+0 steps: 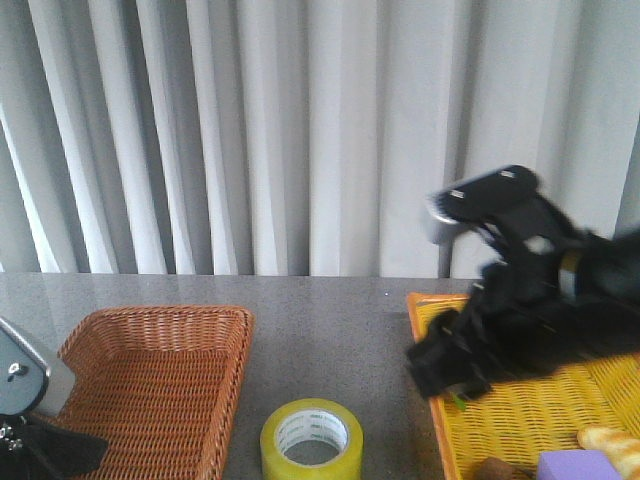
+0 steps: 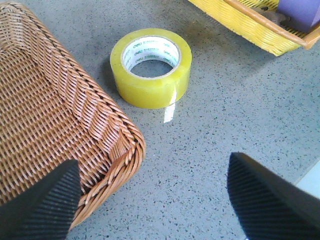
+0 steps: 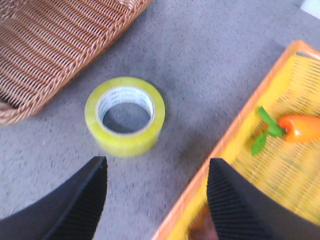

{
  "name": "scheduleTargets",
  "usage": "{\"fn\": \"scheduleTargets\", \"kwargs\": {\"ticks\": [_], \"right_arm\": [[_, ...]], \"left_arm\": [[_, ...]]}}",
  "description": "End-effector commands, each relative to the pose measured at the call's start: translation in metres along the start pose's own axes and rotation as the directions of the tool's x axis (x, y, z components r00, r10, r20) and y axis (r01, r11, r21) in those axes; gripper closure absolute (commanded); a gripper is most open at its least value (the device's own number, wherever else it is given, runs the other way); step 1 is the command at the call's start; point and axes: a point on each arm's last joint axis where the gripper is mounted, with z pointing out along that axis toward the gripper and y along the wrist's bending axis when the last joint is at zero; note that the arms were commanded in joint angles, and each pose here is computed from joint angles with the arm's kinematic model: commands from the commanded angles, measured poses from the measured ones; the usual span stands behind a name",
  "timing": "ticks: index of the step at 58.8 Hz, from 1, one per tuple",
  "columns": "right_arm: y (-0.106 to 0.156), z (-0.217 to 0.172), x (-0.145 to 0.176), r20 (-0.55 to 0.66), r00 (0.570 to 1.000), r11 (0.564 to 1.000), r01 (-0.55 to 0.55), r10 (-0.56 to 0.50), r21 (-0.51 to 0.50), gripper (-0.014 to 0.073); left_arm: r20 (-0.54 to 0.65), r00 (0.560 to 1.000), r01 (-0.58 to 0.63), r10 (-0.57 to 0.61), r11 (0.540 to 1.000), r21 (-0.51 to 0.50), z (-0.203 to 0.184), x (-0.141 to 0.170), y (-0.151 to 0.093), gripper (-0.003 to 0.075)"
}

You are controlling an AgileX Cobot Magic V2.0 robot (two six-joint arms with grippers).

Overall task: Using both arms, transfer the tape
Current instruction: 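Open the right gripper and withdraw it back over the yellow tray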

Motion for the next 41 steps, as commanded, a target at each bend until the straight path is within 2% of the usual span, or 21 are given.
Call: {"fn": "scheduleTargets", "kwargs": {"ticks": [1, 17, 30, 41], "right_arm": [[0.000, -0.037, 0.013, 0.124, 0.992, 1.000, -0.011, 0.009, 0.018, 0.0160], [0.006, -0.085, 0.079, 0.179, 0.981, 0.997, -0.075, 0.072, 0.011, 0.0160], [0.011, -0.094, 0.132, 0.187, 0.978, 0.995, -0.095, 0.092, 0.007, 0.0160], [0.011, -0.096, 0.154, 0.187, 0.979, 0.996, -0.086, 0.081, 0.022, 0.0160]], "left_arm": [[0.104, 0.994, 0.009, -0.008, 1.000, -0.004, -0.009, -0.015, -0.002, 0.0134], [0.105, 0.994, 0.008, -0.008, 1.000, -0.005, -0.009, -0.015, -0.002, 0.0134], [0.107, 0.994, 0.009, -0.009, 1.000, -0.004, -0.009, -0.016, -0.002, 0.0134], [0.136, 0.990, 0.033, -0.033, 0.999, 0.003, -0.009, -0.018, -0.002, 0.0134]]}}
